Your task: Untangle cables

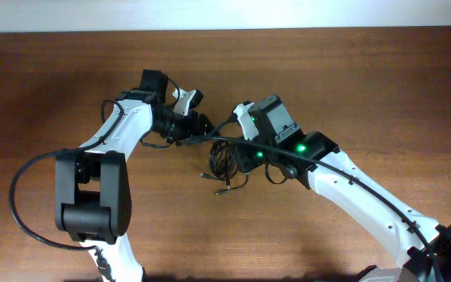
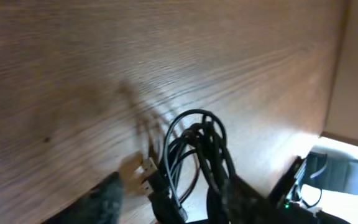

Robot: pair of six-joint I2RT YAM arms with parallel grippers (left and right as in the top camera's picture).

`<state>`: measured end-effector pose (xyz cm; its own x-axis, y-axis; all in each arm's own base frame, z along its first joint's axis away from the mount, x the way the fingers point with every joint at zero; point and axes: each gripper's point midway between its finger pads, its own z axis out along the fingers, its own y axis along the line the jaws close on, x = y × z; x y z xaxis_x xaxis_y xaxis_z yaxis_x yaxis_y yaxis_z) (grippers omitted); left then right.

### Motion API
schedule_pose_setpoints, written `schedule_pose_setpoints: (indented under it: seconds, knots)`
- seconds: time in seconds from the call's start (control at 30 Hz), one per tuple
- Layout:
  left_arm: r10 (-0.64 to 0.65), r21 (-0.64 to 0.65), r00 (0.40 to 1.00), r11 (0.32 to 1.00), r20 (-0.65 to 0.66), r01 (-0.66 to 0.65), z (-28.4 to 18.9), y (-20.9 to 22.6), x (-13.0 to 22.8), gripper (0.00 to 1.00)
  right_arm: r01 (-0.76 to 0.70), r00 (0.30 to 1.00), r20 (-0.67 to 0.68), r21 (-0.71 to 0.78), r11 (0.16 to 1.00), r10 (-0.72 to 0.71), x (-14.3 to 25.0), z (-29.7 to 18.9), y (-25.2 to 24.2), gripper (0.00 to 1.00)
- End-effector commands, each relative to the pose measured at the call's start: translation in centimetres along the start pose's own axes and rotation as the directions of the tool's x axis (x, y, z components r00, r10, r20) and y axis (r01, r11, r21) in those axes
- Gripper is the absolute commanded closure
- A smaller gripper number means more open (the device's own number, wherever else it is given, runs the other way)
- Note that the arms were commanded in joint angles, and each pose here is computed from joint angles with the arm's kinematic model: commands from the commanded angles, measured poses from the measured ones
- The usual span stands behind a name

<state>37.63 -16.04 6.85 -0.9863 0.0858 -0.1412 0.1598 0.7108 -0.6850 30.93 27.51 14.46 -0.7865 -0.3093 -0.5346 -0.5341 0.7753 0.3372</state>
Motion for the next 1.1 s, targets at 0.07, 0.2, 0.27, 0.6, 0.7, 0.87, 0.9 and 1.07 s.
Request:
schedule_pose_setpoints:
  seconds: [0.07, 0.2, 0.27, 0.6, 0.7, 0.87, 0.9, 1.07]
  knots:
    - [-0.020, -0.011, 1.000, 1.000, -0.002, 0.020, 0.1, 0.5, 0.1, 0.64, -0.013, 0.999, -0.044, -0.009, 1.000, 0.013, 0.9, 0.3, -0.1, 0.96]
    - [-0.040, -0.006, 0.999, 0.999, 0.003, 0.040, -0.4, 0.9, 0.0, 0.38, -0.064, 0.997, -0.036, 0.132, 0.989, 0.069, 1.0, 1.0, -2.8, 0.96]
    - [-0.062, -0.032, 0.998, 0.998, 0.009, 0.062, -0.9, 1.9, 0.1, 0.36, -0.123, 0.991, -0.026, 0.194, 0.973, 0.130, 1.1, 1.5, -4.1, 0.96]
    - [0.162, 0.244, 0.985, 0.954, 0.066, -0.173, -2.3, -2.1, 0.1, 0.37, -0.233, 0.971, -0.012, 0.164, 0.959, 0.238, 0.6, 2.5, -6.4, 0.96]
    - [0.230, 0.245, 0.971, 0.939, 0.068, -0.240, -1.6, -2.9, 0.2, 0.42, -0.293, 0.955, -0.045, -0.002, 0.956, 0.293, 0.1, 2.6, -5.8, 0.96]
    - [0.260, 0.071, 0.965, 0.963, 0.010, -0.260, 1.5, -2.5, -0.1, 0.45, -0.302, 0.953, -0.056, -0.052, 0.952, 0.299, 0.0, 2.5, -5.3, 0.96]
    - [0.226, -0.002, 0.974, 0.974, -0.007, -0.226, 2.0, -1.6, -0.2, 0.55, -0.303, 0.952, -0.060, -0.050, 0.952, 0.300, 0.1, 2.5, -5.3, 0.96]
    - [0.192, -0.072, 0.981, 0.979, -0.017, -0.193, 2.1, -0.6, -0.2, 1.00, -0.301, 0.952, -0.072, -0.047, 0.952, 0.297, 0.4, 2.5, -5.2, 0.96]
